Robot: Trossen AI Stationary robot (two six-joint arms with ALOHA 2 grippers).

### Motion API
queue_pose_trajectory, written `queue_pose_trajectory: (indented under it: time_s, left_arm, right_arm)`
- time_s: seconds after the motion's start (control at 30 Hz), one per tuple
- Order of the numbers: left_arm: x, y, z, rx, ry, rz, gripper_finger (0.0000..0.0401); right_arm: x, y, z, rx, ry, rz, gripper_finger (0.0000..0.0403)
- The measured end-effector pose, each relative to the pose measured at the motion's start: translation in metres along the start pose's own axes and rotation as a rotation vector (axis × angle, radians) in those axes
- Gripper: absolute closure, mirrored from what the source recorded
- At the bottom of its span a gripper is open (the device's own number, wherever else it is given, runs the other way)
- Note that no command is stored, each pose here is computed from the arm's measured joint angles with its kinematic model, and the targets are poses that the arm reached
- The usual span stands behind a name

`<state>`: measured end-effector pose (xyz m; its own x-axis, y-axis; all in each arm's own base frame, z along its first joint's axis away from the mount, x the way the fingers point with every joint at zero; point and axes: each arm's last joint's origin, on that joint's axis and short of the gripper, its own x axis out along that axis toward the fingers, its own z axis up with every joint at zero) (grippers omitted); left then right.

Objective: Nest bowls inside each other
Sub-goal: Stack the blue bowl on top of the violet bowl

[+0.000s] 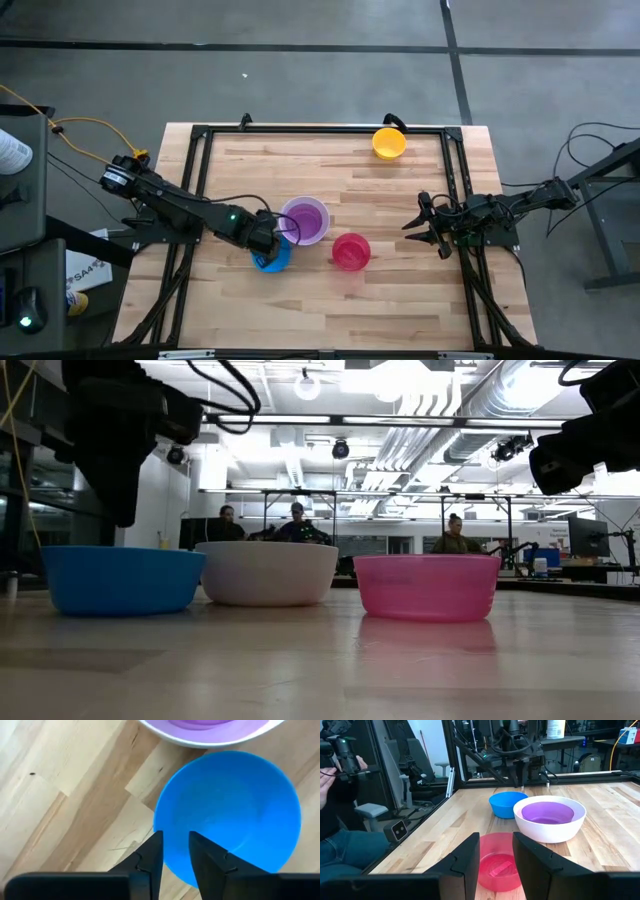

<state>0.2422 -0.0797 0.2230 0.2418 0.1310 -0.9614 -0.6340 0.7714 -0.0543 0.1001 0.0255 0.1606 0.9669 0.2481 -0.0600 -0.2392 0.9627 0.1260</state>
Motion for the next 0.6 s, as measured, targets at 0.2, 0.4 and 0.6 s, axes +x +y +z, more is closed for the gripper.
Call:
queue_pose_trajectory:
  time_s: [0.2, 0.4, 0.6]
  left_arm:
    - [0.0016, 0.0042, 0.0026, 0.032, 0.033, 0.006, 0.0316]
    - [0.0026, 0.0050, 0.0020, 0.073, 0.044, 0.016, 0.0317]
    - [0.0054, 0.0050, 0.0013, 0.079, 0.039, 0.009, 0.0317]
  right_arm:
    - [0.0000, 0.0000, 0.0001, 0.000, -0.001, 0.000, 0.0293]
    - [0.0000, 0.0000, 0.0001, 0.000, -0.001, 0.000, 0.0293]
    - [0.0000, 0.0000, 0.0001, 0.000, -0.001, 0.000, 0.0293]
